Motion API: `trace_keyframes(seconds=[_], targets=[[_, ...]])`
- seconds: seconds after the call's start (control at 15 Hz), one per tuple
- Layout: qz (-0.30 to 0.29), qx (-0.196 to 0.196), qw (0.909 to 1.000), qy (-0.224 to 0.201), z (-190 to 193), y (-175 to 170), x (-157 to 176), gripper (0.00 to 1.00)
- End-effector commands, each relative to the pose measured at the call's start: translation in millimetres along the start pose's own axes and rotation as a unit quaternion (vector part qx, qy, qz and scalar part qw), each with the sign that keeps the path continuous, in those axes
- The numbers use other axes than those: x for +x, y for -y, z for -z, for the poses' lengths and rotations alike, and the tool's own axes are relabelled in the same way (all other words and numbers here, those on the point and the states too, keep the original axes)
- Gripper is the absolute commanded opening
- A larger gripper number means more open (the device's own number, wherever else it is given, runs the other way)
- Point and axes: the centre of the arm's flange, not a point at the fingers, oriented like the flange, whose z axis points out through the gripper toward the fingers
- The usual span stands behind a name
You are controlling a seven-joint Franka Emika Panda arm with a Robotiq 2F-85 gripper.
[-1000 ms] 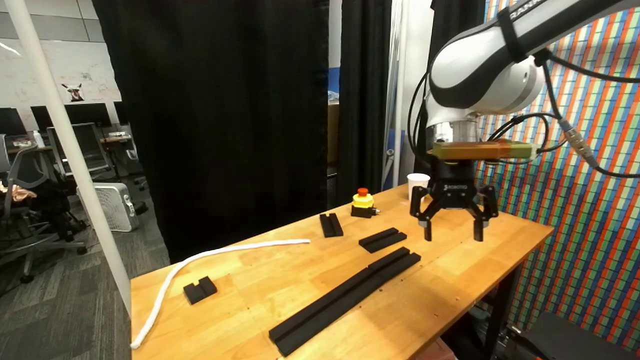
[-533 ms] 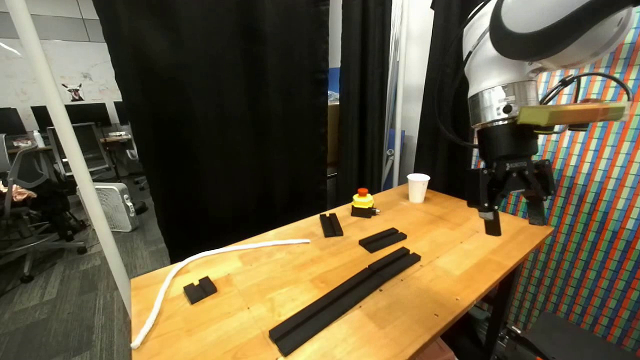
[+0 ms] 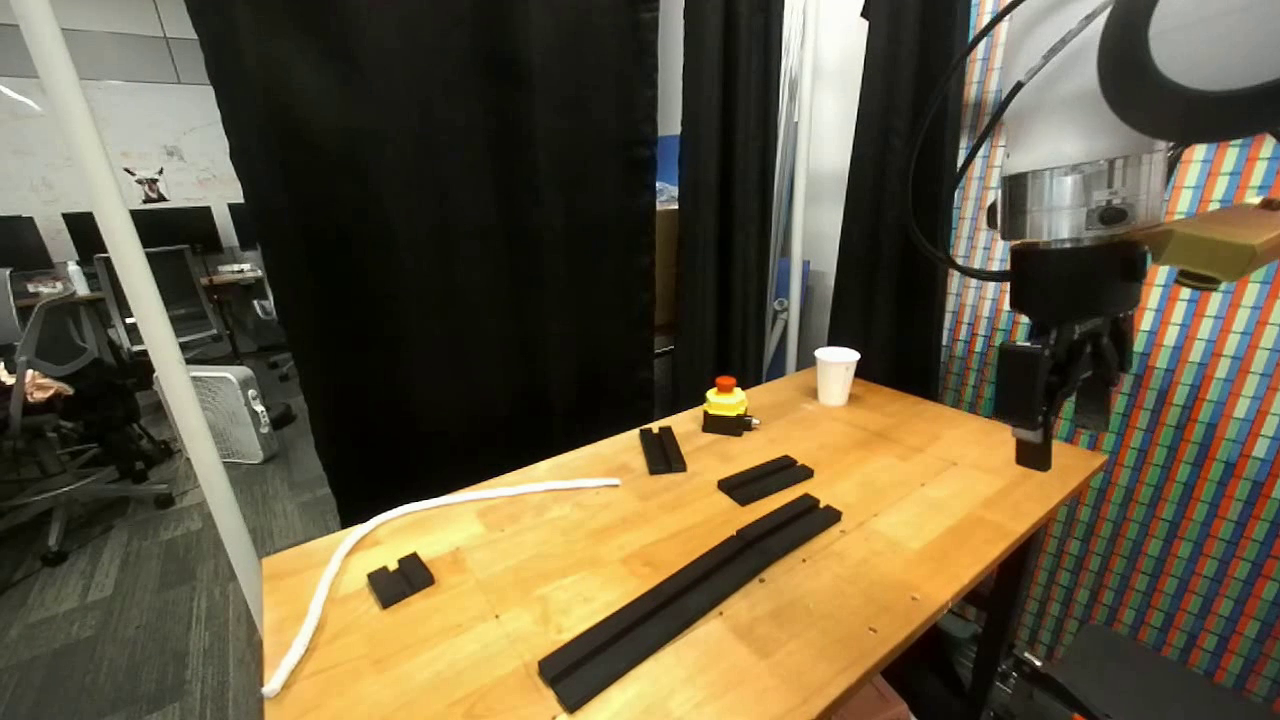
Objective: Connect the back pads
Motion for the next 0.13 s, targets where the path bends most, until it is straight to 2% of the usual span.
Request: trace_keyframes(seconds=[0.0, 0.07], targets=[[-0.001, 0.004, 0.9998, -0.017, 6.0, -1.9, -0.6, 1.00], [-0.002, 0.007, 0.9995, -0.030, 10.8, -3.6, -1.9, 1.00]])
